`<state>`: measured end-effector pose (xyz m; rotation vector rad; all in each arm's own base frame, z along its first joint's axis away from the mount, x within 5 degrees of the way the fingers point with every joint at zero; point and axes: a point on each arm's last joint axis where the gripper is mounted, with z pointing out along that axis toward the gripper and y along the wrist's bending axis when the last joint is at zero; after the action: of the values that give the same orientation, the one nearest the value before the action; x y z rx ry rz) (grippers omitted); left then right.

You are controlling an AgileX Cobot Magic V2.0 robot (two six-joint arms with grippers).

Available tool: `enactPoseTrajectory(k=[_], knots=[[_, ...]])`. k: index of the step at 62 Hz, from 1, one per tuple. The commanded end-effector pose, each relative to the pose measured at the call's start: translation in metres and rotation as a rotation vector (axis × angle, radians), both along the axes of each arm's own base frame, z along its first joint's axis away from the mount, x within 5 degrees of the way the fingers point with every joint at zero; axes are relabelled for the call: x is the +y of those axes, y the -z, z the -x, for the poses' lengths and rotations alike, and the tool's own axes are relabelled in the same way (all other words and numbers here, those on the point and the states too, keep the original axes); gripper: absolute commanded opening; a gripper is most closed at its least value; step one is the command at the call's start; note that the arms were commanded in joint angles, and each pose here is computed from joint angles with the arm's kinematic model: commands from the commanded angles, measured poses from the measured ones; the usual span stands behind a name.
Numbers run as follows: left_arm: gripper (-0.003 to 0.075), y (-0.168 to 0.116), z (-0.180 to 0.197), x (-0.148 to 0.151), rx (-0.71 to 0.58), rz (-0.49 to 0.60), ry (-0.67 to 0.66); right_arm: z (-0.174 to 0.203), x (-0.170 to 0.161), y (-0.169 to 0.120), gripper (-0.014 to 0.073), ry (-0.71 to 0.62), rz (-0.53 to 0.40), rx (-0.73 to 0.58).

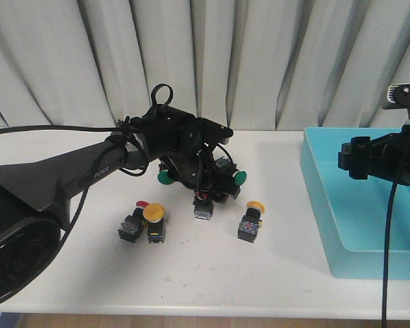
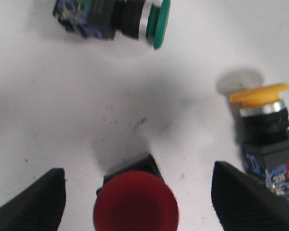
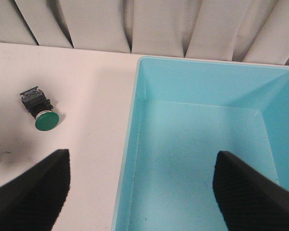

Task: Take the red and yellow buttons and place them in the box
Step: 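Move the left gripper toward the red-capped button in the middle, then grasp the red-capped button with the left gripper and lift it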

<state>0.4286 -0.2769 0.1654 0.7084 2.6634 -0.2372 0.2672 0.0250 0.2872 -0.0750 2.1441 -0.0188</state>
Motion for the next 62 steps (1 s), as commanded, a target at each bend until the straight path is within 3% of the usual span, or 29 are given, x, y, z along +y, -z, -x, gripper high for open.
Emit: enactPoseTrajectory(k=[1, 10, 17, 22, 33, 40, 48, 62], knots=[[0.0585, -0.042, 0.0, -0.002, -0.081, 0.074, -0.011, -0.002, 0.002, -0.022, 0.058, -0.025, -0.015, -0.117], [0.0554, -0.038, 0.0, -0.002, -0.071, 0.068, -0.011, -0.002, 0.002, -0.022, 0.058, -0.025, -0.015, -0.117], [0.0468, -0.038, 0.0, -0.002, -0.072, 0.068, -0.011, -0.002, 0.002, -0.022, 0.058, -0.025, -0.015, -0.116], [0.0353, -0.038, 0.001, -0.002, -0.062, 0.062, -0.01, -0.002, 0.002, -0.022, 0.058, -0.023, -0.014, -0.113], [-0.0008, -0.039, 0.0, -0.002, -0.069, 0.064, -0.009, -0.001, 0.002, -0.02, 0.058, -0.019, -0.006, -0.095], [-0.0008, -0.049, 0.002, -0.001, -0.084, 0.076, -0.008, -0.001, 0.001, -0.02, 0.058, -0.02, 0.001, -0.089], [-0.0008, -0.081, 0.007, 0.001, -0.126, 0.111, -0.007, 0.0, 0.01, -0.019, 0.058, -0.072, 0.033, -0.087], [-0.0008, -0.161, 0.035, 0.004, -0.193, 0.306, 0.082, 0.012, 0.063, -0.02, 0.058, -0.36, 0.164, -0.118]])
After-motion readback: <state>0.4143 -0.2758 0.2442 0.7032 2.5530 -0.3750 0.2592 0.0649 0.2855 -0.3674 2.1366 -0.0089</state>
